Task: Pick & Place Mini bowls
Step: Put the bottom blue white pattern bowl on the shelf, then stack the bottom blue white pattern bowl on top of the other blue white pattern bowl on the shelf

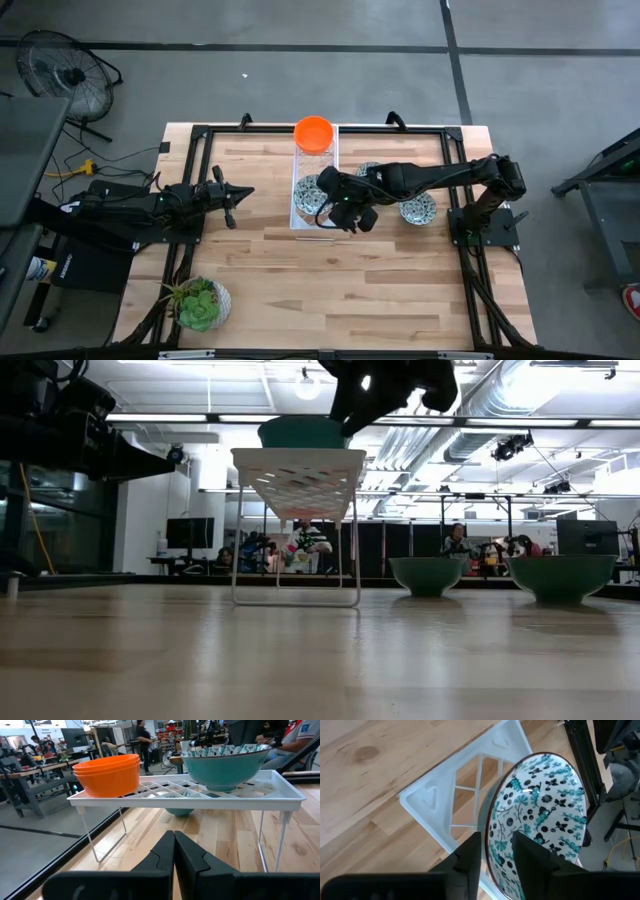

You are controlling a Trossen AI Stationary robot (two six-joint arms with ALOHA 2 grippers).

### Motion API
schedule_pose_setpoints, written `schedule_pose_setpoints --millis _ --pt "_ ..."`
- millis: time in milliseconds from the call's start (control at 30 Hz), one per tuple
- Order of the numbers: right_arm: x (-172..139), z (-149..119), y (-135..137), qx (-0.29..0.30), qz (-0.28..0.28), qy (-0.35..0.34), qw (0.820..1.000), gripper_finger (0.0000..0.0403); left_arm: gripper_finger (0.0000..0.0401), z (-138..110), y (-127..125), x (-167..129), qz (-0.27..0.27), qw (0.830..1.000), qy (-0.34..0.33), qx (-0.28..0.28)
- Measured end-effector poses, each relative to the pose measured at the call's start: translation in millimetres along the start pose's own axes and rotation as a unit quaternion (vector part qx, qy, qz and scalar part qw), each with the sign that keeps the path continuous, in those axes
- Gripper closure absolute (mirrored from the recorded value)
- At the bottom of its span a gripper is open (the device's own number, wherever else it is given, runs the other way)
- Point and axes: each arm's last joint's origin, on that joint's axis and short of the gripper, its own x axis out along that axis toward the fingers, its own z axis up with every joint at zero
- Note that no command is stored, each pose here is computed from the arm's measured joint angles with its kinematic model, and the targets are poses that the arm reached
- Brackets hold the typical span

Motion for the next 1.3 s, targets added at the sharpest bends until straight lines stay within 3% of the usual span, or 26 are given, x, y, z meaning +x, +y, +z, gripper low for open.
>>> schedule_pose_setpoints --millis 367,600,733,1000,1167,1300 --pt "-1 1 0 0.004 -0.012 0.005 1.000 0.0258 0.0400 0 0 0 0.000 1.000 0.000 0.000" --pt "-23 12 6 0.002 -0.058 0.020 0.998 0.0246 0.0400 0 0 0 0.000 1.000 0.000 0.000" --pt "-34 17 12 0.034 -0.082 0.034 0.995 0.0245 0.0400 0 0 0 0.000 1.000 0.000 0.000" --pt "-60 6 24 0.185 -0.121 0.105 0.970 0.0248 0.0400 0 0 0 0.000 1.000 0.000 0.000" --pt "-79 -14 28 0.336 -0.090 0.115 0.930 0.0249 0.0400 0 0 0 0.000 1.000 0.000 0.000" --pt "-88 -34 27 0.421 -0.042 0.124 0.898 0.0252 0.0400 0 0 0 0.000 1.000 0.000 0.000"
